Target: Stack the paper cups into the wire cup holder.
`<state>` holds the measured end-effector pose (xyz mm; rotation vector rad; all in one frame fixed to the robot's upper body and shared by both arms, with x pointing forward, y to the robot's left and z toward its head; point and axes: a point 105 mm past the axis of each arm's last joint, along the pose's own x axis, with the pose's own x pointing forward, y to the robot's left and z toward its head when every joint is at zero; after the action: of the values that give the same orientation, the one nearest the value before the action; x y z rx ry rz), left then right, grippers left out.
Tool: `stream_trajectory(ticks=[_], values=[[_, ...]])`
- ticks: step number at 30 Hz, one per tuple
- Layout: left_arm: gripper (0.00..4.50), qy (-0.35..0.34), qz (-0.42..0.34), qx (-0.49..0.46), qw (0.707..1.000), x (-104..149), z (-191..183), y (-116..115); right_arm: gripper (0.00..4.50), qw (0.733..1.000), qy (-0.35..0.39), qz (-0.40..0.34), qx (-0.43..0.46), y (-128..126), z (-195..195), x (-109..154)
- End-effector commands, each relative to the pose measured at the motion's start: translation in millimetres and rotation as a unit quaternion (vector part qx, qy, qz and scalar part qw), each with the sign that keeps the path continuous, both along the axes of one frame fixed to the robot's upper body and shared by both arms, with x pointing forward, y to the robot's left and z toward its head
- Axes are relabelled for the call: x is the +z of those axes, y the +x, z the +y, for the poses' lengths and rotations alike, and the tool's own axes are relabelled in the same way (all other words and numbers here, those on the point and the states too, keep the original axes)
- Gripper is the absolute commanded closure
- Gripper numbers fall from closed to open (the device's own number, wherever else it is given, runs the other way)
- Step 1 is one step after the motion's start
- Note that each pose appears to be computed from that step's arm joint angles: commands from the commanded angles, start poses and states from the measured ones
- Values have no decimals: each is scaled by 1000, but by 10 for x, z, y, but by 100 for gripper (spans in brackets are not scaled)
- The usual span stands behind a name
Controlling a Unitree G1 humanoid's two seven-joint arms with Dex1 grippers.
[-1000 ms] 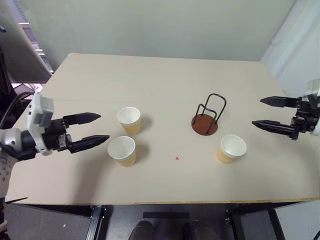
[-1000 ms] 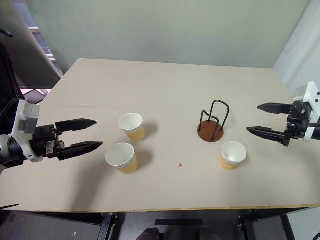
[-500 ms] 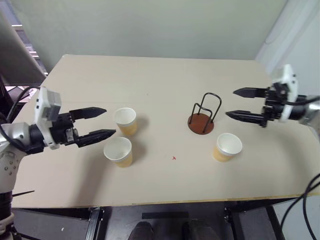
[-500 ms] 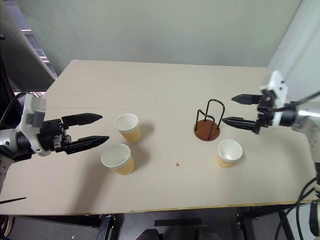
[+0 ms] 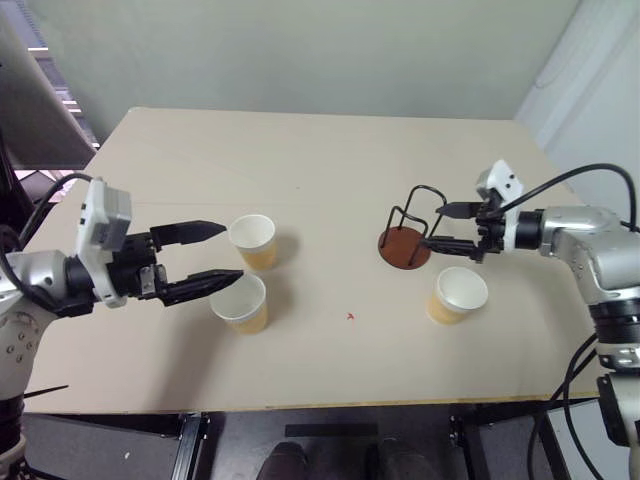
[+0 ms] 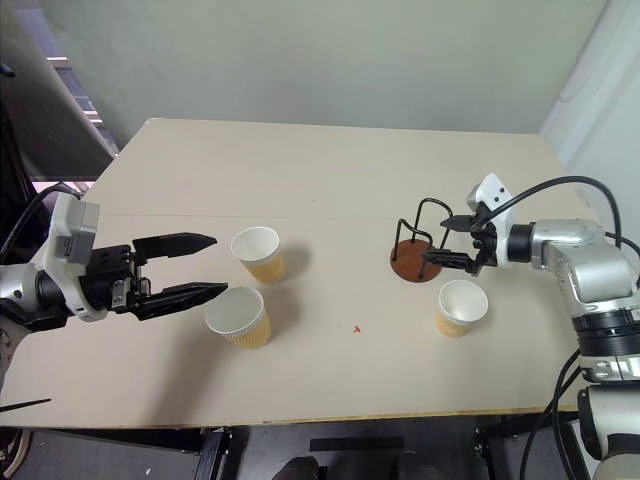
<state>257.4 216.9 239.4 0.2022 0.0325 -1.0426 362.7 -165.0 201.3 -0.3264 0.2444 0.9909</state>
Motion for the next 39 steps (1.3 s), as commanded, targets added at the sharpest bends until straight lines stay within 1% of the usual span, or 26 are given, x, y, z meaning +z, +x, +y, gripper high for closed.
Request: stream_trajectory(ticks=[1, 3, 7, 10, 12, 15, 18, 21, 23, 25, 26, 29, 32, 33, 35, 39], values=[[0, 4, -23, -3, 1000, 82, -16, -54, 132, 1000, 1, -25, 15, 24, 69, 126], [0, 5, -23, 1, 1000, 72, -6, -54, 194, 1000, 2, -25, 16, 50, 98, 108], [0, 7, -23, 4, 1000, 59, -2, -63, 342, 999, 9, -27, 14, 103, 139, 113], [0, 9, -23, 7, 1000, 50, 6, -65, 445, 999, 9, -28, 14, 122, 143, 102], [0, 10, -23, 8, 1000, 49, 7, -68, 448, 999, 8, -30, 15, 121, 131, 116], [0, 11, -23, 9, 1000, 50, 14, -70, 448, 998, 11, -37, 52, 4, 144, 236], [0, 12, -24, 10, 1000, 55, 23, -72, 448, 991, 14, -34, 131, -261, 279, 376], [0, 8, -23, -5, 1000, 71, -18, -94, 448, 972, 15, -21, 234, -647, 525, 413], [0, 15, -17, -26, 999, 62, -78, -114, 448, 951, -3, -15, 307, -930, 756, 325], [0, 20, -12, -46, 999, 53, -129, -132, 448, 937, -22, -17, 349, -1101, 917, 223], [0, 26, -7, -62, 998, 43, -167, -152, 448, 932, -30, -20, 361, -1133, 978, 179], [0, 51, 12, -104, 993, -11, -256, -219, 448, 926, -52, -31, 373, -1102, 1067, 89], [0, 68, 25, -132, 989, -47, -295, -267, 448, 919, -81, -41, 384, -1058, 1049, 17], [0, 83, 36, -142, 986, -94, -298, -295, 448, 915, -91, -43, 391, -1044, 1037, -7], [0, 106, 50, -151, 982, -167, -290, -325, 448, 910, -100, -43, 400, -1030, 1021, -33], [0, 111, 54, -146, 982, -206, -300, -343, 448, 904, -113, -38, 410, -1015, 1004, -92]])
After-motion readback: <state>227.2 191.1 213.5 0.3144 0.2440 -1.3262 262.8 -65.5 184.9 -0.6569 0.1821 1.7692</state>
